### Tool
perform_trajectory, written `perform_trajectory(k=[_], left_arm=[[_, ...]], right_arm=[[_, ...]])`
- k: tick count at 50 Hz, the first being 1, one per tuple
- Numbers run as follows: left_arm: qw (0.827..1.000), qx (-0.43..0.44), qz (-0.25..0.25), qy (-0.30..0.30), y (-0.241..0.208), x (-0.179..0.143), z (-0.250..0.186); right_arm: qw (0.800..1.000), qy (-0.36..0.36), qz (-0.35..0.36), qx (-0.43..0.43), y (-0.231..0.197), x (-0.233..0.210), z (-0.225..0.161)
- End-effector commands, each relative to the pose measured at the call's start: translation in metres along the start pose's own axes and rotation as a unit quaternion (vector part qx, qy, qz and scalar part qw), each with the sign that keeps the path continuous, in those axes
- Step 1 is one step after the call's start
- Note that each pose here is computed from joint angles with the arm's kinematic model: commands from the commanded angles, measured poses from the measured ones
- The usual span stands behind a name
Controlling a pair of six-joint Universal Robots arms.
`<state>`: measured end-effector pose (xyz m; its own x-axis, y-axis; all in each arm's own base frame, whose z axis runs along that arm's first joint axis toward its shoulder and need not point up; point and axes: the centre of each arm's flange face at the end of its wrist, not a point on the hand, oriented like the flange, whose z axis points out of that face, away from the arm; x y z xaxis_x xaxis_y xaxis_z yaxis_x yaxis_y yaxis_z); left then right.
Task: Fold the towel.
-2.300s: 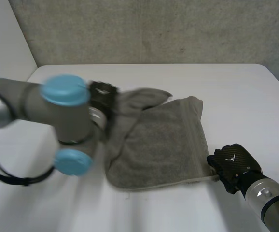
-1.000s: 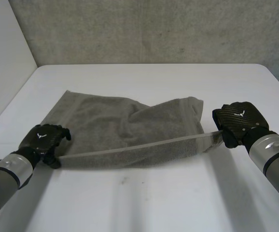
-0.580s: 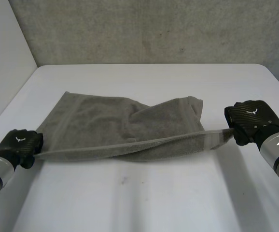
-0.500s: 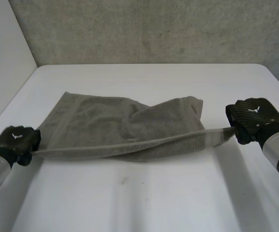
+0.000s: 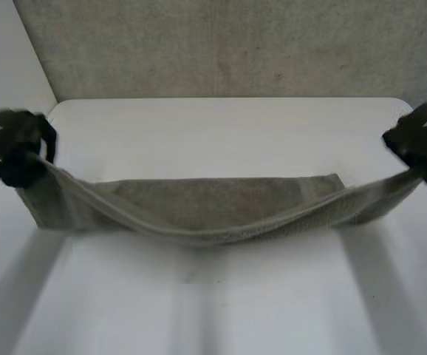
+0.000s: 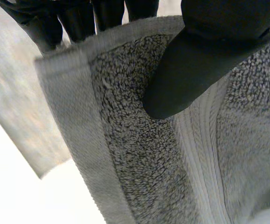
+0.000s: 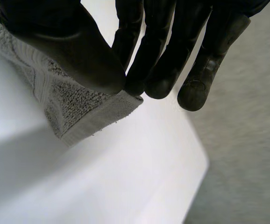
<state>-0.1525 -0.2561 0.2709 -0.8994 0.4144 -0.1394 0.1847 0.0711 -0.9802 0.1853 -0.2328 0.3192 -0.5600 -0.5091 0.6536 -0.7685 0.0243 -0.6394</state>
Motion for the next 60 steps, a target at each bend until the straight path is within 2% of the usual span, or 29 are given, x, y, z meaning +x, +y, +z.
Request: perform_trajectory(k=[1,3,4,7,9,10,11,13,14,15,16,18,19,20,21,22,24,27,29,30,32,38,40,41,43,44,46,52,60], left_arm=[[0.995,-0.088,-0.009,0.042,0.058,0.014,0.059],[0.994,-0.102,-0.001,0.033,0.067,0.013,0.072],[0.994,-0.103,0.016,0.018,0.072,0.008,0.099],[0.995,-0.092,0.021,0.016,0.068,0.007,0.111],[0.999,-0.030,0.041,0.017,0.036,0.009,0.132],[0.999,-0.029,0.041,0.017,0.036,0.009,0.132],[0.998,0.016,0.050,0.015,0.009,0.011,0.139],[0.989,0.137,0.052,-0.004,-0.060,0.011,0.145],[0.989,0.138,0.052,-0.004,-0.060,0.011,0.145],[0.977,0.208,0.043,-0.027,-0.099,0.004,0.141],[0.977,0.209,0.043,-0.028,-0.099,0.004,0.141],[0.942,0.328,0.011,-0.076,-0.157,-0.013,0.125],[0.941,0.328,0.011,-0.076,-0.157,-0.013,0.125],[0.923,0.374,-0.007,-0.089,-0.176,-0.018,0.118],[0.908,0.407,-0.023,-0.098,-0.188,-0.023,0.113],[0.908,0.407,-0.023,-0.098,-0.188,-0.023,0.113],[0.895,0.434,-0.036,-0.095,-0.193,-0.025,0.112],[0.902,0.420,-0.039,-0.094,-0.186,-0.025,0.115],[0.923,0.370,-0.050,-0.094,-0.158,-0.025,0.125],[0.923,0.370,-0.050,-0.094,-0.158,-0.025,0.126],[0.944,0.310,-0.058,-0.102,-0.116,-0.030,0.137],[0.970,0.219,-0.069,-0.079,-0.045,-0.019,0.145],[0.980,0.178,-0.071,-0.044,0.001,-0.005,0.148],[0.981,0.178,-0.071,-0.044,0.001,-0.005,0.148],[0.987,0.144,-0.065,-0.012,0.047,0.009,0.148],[0.987,0.143,-0.065,-0.012,0.047,0.009,0.148],[0.993,0.108,-0.044,0.002,0.088,0.019,0.146],[0.999,0.044,0.014,0.002,0.129,0.025,0.134],[0.999,-0.002,0.042,-0.030,0.124,0.000,0.108]], right_arm=[[0.996,-0.067,-0.005,-0.053,0.025,-0.021,0.062],[0.996,-0.075,-0.005,-0.056,0.027,-0.023,0.075],[0.996,-0.076,-0.005,-0.053,0.026,-0.024,0.088],[0.998,-0.054,-0.009,-0.029,0.014,-0.016,0.116],[0.999,0.016,-0.009,0.030,-0.012,0.007,0.137],[0.999,0.017,-0.009,0.031,-0.012,0.007,0.137],[0.994,0.071,-0.002,0.078,-0.031,0.027,0.142],[0.959,0.194,0.028,0.206,-0.077,0.075,0.136],[0.958,0.194,0.028,0.207,-0.077,0.076,0.136],[0.933,0.240,0.047,0.265,-0.095,0.095,0.128],[0.932,0.240,0.047,0.266,-0.096,0.095,0.128],[0.870,0.310,0.086,0.374,-0.124,0.132,0.100],[0.870,0.310,0.086,0.374,-0.124,0.132,0.100],[0.851,0.322,0.096,0.404,-0.132,0.139,0.088],[0.845,0.321,0.106,0.414,-0.134,0.141,0.084],[0.845,0.321,0.106,0.414,-0.134,0.141,0.084],[0.859,0.305,0.110,0.395,-0.129,0.135,0.085],[0.872,0.290,0.113,0.378,-0.124,0.130,0.089],[0.898,0.253,0.121,0.339,-0.111,0.113,0.099],[0.898,0.253,0.121,0.339,-0.111,0.113,0.099],[0.919,0.219,0.128,0.301,-0.094,0.095,0.113],[0.950,0.158,0.133,0.236,-0.058,0.055,0.141],[0.970,0.105,0.120,0.185,-0.026,0.019,0.159],[0.970,0.105,0.120,0.184,-0.026,0.019,0.160],[0.985,0.044,0.096,0.134,0.008,-0.024,0.174],[0.985,0.043,0.096,0.134,0.008,-0.024,0.174],[0.993,0.000,0.068,0.095,0.040,-0.061,0.184],[0.998,-0.025,0.022,0.060,0.073,-0.095,0.185],[0.997,0.014,0.010,0.081,0.053,-0.067,0.150]])
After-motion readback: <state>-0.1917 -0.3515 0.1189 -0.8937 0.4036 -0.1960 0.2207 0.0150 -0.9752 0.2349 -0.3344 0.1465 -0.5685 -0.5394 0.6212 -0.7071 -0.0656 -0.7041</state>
